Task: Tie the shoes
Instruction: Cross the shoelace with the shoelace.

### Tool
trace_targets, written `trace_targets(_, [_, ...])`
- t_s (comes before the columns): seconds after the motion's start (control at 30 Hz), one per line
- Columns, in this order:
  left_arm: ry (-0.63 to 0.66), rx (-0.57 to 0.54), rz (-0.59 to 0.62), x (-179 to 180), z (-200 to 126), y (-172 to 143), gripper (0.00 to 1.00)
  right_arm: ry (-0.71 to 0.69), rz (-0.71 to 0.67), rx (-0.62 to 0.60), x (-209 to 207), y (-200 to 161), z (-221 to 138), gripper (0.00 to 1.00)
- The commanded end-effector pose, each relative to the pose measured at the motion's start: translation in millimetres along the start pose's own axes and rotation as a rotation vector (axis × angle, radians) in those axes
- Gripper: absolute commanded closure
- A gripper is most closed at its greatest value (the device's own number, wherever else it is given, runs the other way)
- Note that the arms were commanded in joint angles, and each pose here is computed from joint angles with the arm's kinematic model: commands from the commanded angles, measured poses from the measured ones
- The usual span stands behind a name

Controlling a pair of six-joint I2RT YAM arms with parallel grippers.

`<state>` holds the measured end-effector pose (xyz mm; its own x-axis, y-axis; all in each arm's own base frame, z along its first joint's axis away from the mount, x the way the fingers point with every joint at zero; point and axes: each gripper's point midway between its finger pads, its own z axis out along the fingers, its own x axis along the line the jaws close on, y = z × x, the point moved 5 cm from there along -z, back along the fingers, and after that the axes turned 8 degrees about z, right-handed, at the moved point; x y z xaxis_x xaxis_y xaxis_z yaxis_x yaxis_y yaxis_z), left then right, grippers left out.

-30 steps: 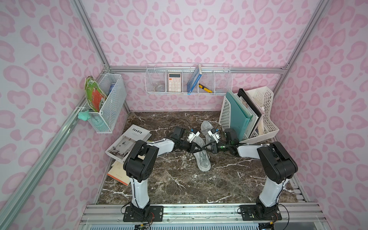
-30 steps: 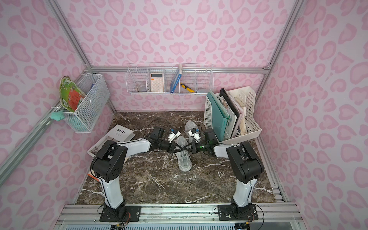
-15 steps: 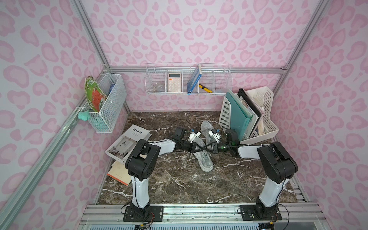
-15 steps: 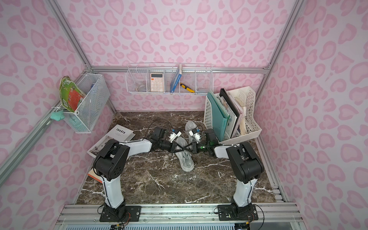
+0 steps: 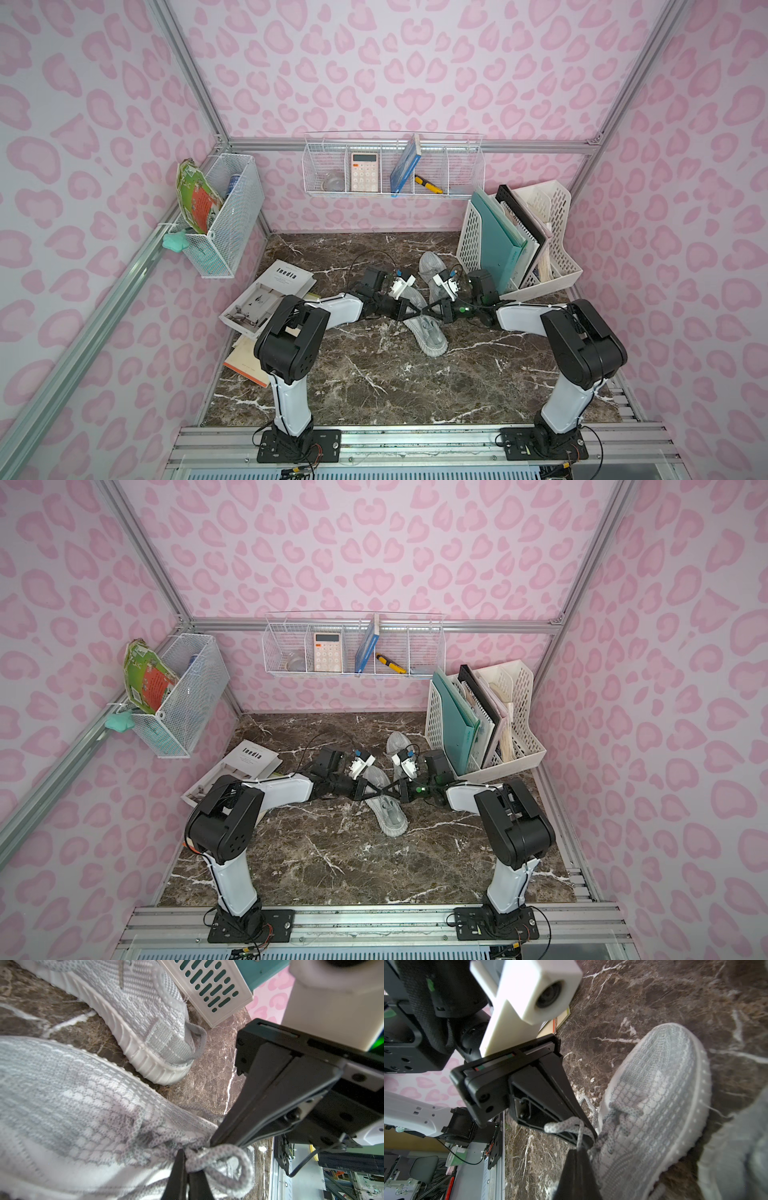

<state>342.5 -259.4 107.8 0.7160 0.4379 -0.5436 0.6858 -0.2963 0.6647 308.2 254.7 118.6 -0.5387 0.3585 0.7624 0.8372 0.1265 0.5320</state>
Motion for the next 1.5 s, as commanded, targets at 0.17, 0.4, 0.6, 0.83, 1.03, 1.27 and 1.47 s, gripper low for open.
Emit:
trace_targets(0.17, [0.078,0.022,0.027,5,-14,-5,1.00,0.045,-0.010,0.011,12,-1,-1,0.89])
trace_targets(0.4, [0.064,0.026,0.053,2,-17,-6,1.00,-0.081,0.005,-0.063,-6,10,-21,0.71])
trace_targets(0.6, [0.049,0.025,0.058,-1,-17,-6,1.00,-0.227,0.051,-0.028,-29,-3,-18,0.76])
trace_targets(0.83, [0.083,0.042,0.065,2,-22,-8,1.00,-0.142,0.036,0.021,-11,-24,0,0.86])
trace_targets(1.03, [0.087,0.049,0.090,4,-25,-8,1.00,-0.020,-0.003,0.052,23,-39,18,0.86])
trace_targets(1.27, [0.037,0.036,0.132,3,-29,-6,1.00,-0.108,-0.008,-0.038,11,-26,-1,0.82])
trace_targets(1.47, [0.009,0.035,0.139,0,-28,-6,1.00,-0.136,-0.005,-0.110,-7,1,-9,0.79])
